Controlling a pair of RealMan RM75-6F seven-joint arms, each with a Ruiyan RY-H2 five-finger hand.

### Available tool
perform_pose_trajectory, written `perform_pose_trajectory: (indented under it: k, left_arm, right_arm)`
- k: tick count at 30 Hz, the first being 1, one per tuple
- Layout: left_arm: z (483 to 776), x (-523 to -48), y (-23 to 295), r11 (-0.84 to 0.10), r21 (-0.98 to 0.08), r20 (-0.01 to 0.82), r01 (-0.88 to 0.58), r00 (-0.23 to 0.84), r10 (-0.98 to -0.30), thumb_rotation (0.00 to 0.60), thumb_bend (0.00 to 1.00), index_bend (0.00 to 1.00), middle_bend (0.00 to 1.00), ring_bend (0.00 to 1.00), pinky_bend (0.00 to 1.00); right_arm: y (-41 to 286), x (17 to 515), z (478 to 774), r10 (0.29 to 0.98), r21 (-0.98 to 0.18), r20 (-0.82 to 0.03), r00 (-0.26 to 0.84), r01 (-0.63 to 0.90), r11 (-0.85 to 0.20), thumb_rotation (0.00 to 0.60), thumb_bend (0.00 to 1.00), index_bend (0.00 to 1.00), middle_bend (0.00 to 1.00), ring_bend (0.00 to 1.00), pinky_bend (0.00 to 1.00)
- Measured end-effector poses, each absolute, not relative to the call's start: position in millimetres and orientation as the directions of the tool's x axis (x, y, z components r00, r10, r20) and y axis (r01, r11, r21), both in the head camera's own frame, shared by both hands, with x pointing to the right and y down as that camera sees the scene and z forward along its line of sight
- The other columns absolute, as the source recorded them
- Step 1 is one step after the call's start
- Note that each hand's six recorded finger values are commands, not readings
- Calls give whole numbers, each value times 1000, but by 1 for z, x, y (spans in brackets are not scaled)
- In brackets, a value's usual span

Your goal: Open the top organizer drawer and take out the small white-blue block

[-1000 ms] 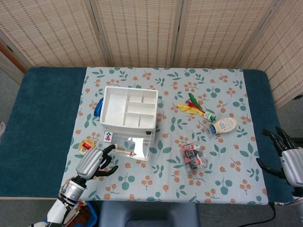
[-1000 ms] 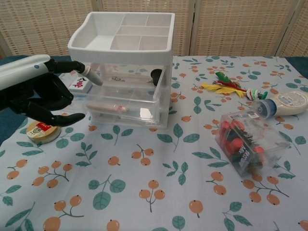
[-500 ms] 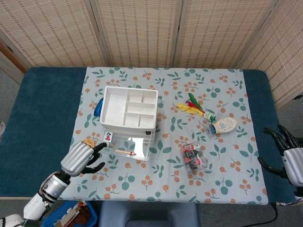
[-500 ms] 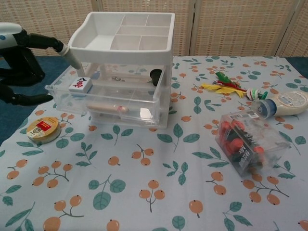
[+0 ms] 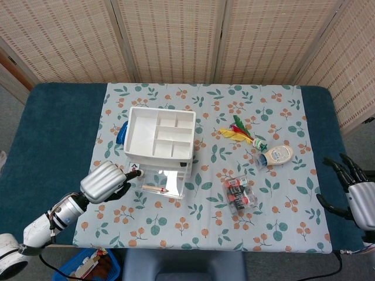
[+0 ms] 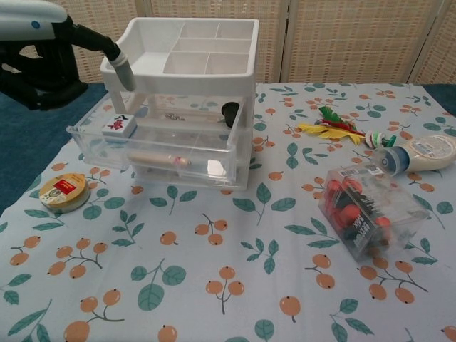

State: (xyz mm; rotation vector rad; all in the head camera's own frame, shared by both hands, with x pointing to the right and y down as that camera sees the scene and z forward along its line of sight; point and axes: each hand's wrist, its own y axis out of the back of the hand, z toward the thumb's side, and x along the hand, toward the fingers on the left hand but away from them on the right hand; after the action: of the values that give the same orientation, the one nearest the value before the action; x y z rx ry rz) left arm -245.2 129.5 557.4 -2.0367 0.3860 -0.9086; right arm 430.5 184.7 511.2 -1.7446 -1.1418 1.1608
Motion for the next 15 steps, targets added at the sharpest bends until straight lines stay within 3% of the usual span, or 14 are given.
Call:
perform_pose_trajectory:
  k: [3, 5, 9, 12, 15]
  left_arm:
    - [561, -242, 129, -614, -782, 504, 107, 689, -521, 591, 758, 229, 1000, 1000, 1000]
    - [563, -240, 127, -627, -767, 528, 135, 689, -497, 505, 773, 208, 1000, 1000, 1000]
    - [565, -235, 124, -631, -748, 570, 205, 686, -452, 256, 776, 175, 1000, 1000, 1000]
    - [567, -234, 124, -616, -743, 594, 261, 680, -429, 149, 776, 157, 1000, 1000, 1000]
    - [569, -234, 126, -592, -740, 618, 319, 672, -409, 106, 776, 138, 1000, 1000, 1000]
  right_arm:
    - [182, 428, 510, 938, -905, -281, 204, 268, -330, 600, 289, 72, 209, 80, 128]
    - [181, 427, 509, 937, -905, -281, 210, 266, -331, 600, 289, 72, 209, 80, 128]
    - [179, 423, 509, 935, -906, -278, 221, 263, -332, 600, 289, 72, 209, 80, 128]
    - [179, 422, 509, 934, -905, -281, 223, 263, -335, 600, 289, 72, 209, 80, 128]
    - [179, 422, 511, 933, -903, -286, 220, 264, -339, 600, 288, 72, 209, 80, 128]
